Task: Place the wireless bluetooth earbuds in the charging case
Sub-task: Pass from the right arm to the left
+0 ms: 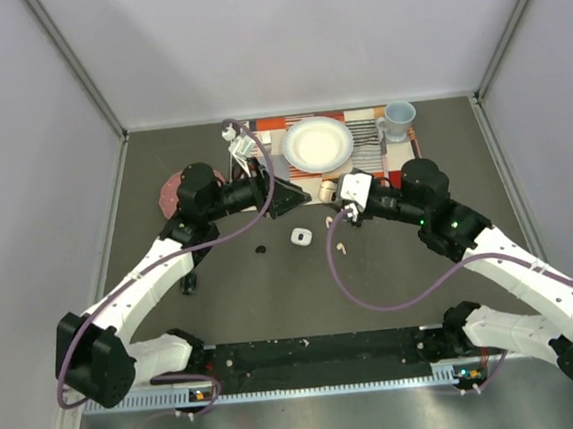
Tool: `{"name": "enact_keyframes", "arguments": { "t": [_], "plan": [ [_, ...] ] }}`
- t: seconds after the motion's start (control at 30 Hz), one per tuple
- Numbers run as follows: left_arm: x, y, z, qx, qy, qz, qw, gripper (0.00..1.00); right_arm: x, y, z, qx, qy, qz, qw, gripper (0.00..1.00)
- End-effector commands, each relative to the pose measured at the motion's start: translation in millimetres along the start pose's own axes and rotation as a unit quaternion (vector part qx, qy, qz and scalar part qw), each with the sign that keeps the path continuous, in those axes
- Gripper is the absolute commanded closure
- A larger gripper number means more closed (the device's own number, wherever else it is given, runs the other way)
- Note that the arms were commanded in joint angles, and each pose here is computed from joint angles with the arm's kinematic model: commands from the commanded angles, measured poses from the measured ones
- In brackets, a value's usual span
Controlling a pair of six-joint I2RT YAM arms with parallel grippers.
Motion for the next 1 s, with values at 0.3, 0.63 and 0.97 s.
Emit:
{"name": "enact_keyframes", "arguments": {
  "t": [0.3, 0.63, 0.97],
  "plan": [
    [28.3, -9.6, -17.8, 0.025, 0.065, 0.001, 0.998, 0.42, 3.9, -17.2, -2.6, 0.009, 0.016, -0.037, 0.999, 1.0],
    [35.8, -3.7, -24.7, 0.027, 0.078, 0.014, 0.997, 0.44, 6.4, -18.4, -6.9, 0.012, 0.028, -0.042, 0.999, 1.0],
    [42.8, -2.4, -25.1, 0.034, 0.072, 0.017, 0.997, 0.53, 7.1, -20.1, -2.8, 0.021, 0.02, -0.046, 0.999, 1.0]
  ]
}}
Point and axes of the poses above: each gripper's point midway between its finger pads, its own x axis out along the fingers, its own z axis along the line the jaws close on, y = z × x, the point moved 2 cm from there along -x, back along the fingers, and after that the axes turned 10 degrees about -x, right-handed, at the moved point
